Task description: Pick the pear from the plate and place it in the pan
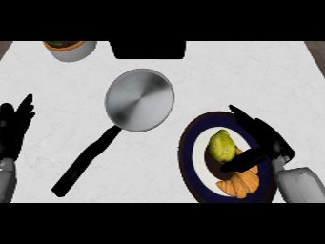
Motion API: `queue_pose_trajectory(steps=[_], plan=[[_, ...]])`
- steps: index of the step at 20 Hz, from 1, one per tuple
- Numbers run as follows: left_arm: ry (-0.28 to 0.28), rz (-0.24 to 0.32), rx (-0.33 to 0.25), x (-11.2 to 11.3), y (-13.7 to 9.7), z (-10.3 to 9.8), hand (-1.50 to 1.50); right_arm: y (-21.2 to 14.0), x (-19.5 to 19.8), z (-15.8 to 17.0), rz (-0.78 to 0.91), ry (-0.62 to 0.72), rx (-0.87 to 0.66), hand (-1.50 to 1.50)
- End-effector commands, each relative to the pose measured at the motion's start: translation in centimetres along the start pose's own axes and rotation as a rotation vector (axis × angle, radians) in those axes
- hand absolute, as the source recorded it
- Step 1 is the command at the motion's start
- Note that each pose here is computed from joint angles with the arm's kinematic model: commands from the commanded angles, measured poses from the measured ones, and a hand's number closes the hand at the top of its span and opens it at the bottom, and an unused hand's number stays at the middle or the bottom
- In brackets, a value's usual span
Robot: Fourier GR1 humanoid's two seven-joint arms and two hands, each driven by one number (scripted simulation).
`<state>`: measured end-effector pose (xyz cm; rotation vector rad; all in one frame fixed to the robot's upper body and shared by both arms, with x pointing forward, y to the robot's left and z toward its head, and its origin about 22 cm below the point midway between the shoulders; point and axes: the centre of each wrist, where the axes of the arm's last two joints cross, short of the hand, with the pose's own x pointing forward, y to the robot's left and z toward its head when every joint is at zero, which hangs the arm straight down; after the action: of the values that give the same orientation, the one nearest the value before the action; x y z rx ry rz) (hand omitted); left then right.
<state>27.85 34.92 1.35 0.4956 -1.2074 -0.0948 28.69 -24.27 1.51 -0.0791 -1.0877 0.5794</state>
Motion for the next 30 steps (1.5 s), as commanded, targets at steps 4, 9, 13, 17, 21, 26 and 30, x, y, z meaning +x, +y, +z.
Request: queue_pose_trajectory(steps=[4,9,13,17,21,26,30], plan=[[0.013,0.006,-0.007,0.0,0.5,-1.0,0.00,0.5,0.6,-1.8,0.005,0.034,0.028,-1.50],[0.001,0.003,-0.004,-0.9,-0.5,-0.1,0.00,1.7,-0.8,-2.3,0.029,0.064,0.039,-1.50],[0.019,0.010,-0.003,0.3,0.2,0.5,0.00,1.6,-2.4,-0.8,0.079,-0.017,0.020,1.50],[0.026,-0.003,0.004,-1.8,0.9,0.9,0.00,0.6,-2.2,-2.7,0.151,-0.006,-0.080,1.50],[0.015,-0.009,-0.004,1.2,-0.3,-0.4,0.00,1.9,-0.3,-2.4,0.138,-0.007,-0.103,1.50],[0.013,-0.005,0.009,-1.5,1.2,0.9,0.00,2.0,-1.2,0.1,0.492,0.078,-0.178,1.50],[0.030,-0.010,0.007,-1.6,1.4,0.8,0.00,4.3,-0.5,1.6,0.835,0.151,-0.268,1.50]])
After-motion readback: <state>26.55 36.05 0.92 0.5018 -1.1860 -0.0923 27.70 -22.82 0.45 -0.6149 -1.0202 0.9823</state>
